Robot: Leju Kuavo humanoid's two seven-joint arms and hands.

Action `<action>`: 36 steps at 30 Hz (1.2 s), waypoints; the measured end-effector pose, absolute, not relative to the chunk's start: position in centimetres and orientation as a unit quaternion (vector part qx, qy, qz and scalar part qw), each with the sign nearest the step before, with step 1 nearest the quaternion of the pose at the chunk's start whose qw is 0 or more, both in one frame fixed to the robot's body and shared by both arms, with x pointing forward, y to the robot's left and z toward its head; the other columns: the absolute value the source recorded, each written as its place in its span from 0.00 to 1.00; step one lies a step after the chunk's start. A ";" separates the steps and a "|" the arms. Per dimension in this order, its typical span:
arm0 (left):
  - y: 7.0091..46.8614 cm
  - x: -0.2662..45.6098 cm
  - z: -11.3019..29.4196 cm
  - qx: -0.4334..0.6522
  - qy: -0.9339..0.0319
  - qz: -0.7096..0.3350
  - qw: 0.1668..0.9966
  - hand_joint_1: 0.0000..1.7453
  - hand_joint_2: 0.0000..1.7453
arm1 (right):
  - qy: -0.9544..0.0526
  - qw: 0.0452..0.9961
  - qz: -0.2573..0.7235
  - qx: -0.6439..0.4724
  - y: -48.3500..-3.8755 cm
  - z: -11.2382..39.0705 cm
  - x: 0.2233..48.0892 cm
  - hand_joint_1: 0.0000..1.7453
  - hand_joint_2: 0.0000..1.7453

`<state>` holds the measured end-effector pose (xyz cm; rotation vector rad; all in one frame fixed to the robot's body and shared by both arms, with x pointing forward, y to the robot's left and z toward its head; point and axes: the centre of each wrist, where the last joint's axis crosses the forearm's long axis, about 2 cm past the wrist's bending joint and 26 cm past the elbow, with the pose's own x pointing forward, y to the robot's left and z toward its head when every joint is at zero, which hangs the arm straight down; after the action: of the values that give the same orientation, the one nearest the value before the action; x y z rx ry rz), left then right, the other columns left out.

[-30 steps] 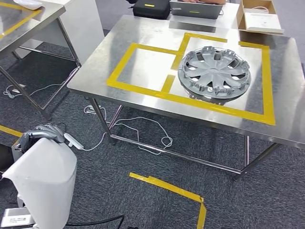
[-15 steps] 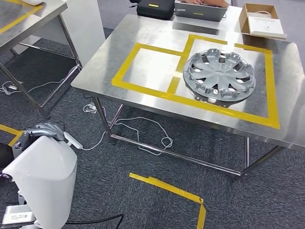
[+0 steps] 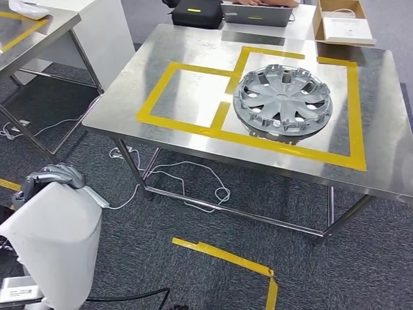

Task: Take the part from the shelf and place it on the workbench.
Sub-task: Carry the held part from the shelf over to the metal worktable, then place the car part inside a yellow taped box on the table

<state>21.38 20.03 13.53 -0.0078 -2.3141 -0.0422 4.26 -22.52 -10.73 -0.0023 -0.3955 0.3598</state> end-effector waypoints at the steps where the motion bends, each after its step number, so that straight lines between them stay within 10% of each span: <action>1: 20.1 21.4 13.5 -0.002 -0.916 -0.015 0.402 1.00 1.00 | -0.195 0.964 0.178 -0.001 -22.5 -10.7 4.3 0.00 1.00; 36: 20.8 21.6 13.7 0.010 -0.918 0.000 0.398 1.00 1.00 | -0.193 0.967 0.168 0.001 -22.3 -10.7 4.3 0.00 1.00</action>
<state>21.57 20.78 13.65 0.0260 -2.3238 -0.0007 4.25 -22.35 -10.71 0.0027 -0.3913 0.3400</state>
